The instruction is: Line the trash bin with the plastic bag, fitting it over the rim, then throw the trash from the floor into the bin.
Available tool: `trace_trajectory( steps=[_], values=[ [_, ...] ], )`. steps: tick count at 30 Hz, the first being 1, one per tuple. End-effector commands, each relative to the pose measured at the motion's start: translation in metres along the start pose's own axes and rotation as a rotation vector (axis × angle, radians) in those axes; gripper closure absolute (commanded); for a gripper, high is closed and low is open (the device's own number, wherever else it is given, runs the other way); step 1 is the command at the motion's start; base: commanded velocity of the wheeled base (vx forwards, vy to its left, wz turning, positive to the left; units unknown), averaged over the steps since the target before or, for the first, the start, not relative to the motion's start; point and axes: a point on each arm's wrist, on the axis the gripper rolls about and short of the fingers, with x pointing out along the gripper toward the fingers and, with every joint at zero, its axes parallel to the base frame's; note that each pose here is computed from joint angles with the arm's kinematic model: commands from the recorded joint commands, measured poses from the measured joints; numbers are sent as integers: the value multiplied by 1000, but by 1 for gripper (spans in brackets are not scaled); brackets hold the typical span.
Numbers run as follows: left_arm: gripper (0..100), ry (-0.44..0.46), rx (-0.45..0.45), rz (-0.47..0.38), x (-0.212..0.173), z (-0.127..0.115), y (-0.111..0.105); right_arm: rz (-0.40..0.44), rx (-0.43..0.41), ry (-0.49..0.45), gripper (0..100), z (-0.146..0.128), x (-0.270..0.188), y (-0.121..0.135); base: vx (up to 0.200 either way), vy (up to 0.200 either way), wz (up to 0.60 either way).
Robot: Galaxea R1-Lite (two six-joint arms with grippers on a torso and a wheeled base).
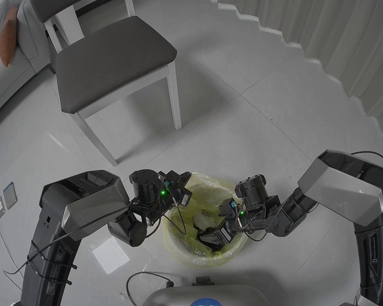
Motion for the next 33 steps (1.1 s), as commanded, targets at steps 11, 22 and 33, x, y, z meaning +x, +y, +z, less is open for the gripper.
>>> trace_trajectory(
  steps=[11,22,33],
  values=[
    [100,39,-67,-4,-5,-11,-1,-92,6,-137,0,29,-74,-17,0,0,0],
    [100,63,-71,-14,-7,-16,-4,-121,15,-237,0,41,-129,-31,0,0,0],
    [0,60,-97,-1,-8,-15,1,-161,35,-249,0,39,-138,-45,0,0,0]
  ],
)
